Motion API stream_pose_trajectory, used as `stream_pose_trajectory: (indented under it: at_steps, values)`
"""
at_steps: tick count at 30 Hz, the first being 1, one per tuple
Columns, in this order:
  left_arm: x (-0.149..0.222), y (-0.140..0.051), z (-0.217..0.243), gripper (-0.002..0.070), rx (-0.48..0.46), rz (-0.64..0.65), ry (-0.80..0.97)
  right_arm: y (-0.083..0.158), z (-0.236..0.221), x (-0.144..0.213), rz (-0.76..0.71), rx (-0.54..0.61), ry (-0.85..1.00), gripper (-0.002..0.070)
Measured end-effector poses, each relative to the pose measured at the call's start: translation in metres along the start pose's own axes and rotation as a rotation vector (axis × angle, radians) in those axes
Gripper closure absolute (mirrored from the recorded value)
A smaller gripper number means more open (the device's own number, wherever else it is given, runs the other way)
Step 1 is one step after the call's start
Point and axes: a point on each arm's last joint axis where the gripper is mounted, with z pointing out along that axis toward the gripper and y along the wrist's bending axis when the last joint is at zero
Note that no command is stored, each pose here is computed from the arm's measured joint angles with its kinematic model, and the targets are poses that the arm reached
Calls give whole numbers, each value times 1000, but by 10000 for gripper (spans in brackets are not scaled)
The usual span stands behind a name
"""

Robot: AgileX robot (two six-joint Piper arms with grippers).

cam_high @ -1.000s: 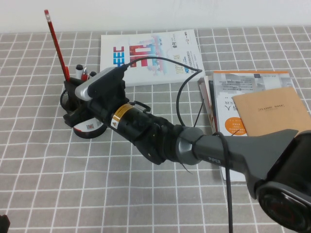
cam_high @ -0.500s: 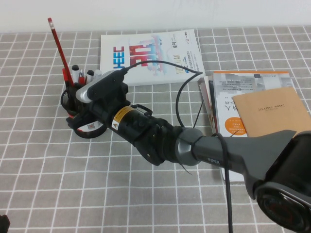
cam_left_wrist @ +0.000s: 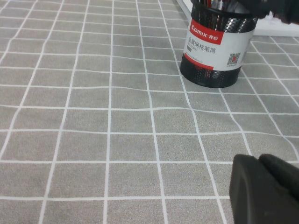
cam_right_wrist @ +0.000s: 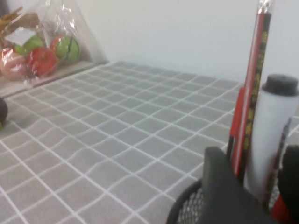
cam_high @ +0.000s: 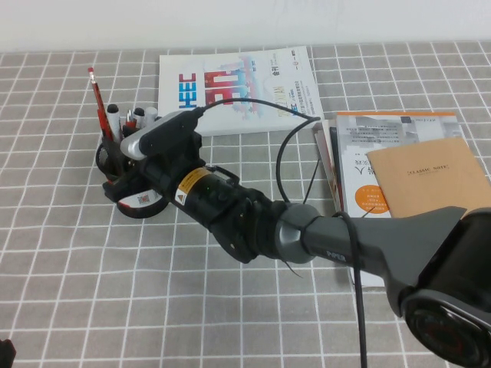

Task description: Put the pen into the pen holder

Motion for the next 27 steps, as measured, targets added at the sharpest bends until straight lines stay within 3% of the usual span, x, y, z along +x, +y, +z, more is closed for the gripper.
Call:
stream_pose_trajectory:
  at_steps: [4,6,10,14,20,27]
  values:
    - [0,0,0,680,0,0,0,6,-1,-22,11,-12,-26,507]
    - [0,0,0,680,0,0,0,12,-4,-44,15,-31,-4,596]
    - [0,0,0,680,0,0,0,25,-23,-90,-20,-57,91,671]
    - [0,0,0,680,0,0,0,34,-68,-133,-91,-66,130,685]
    - [0,0,0,680,0,0,0,39,-148,-161,-127,-56,179,688]
    - [0,0,0,680,0,0,0,28,-242,-172,-141,98,403,688]
